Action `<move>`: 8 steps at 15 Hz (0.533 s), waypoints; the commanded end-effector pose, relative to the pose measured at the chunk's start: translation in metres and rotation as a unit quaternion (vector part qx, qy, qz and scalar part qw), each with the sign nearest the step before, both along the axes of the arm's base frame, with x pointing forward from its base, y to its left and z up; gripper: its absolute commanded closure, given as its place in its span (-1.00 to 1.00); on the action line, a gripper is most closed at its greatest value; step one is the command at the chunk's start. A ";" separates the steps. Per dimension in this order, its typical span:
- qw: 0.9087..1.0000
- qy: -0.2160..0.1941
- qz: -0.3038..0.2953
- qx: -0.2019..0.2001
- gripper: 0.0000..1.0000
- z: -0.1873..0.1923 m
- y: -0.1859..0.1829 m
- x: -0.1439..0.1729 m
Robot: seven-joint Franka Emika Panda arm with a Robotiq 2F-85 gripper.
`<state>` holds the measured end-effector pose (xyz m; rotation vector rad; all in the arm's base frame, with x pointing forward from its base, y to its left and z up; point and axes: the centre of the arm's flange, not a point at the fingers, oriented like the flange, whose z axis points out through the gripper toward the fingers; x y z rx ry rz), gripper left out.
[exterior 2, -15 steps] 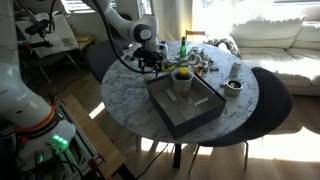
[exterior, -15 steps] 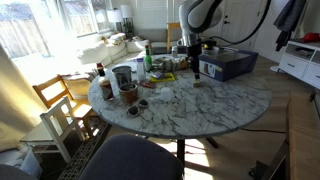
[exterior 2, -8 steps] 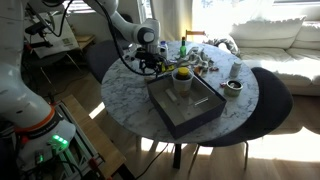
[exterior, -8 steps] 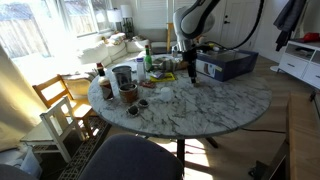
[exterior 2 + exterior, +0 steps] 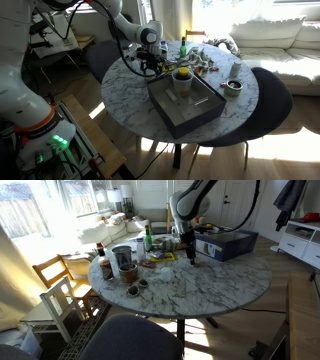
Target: Put the far left wood piece on the transparent cup
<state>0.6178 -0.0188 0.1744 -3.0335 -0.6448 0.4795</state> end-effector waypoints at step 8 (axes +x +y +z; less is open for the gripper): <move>0.998 0.006 -0.018 -0.055 -0.18 0.015 0.016 0.008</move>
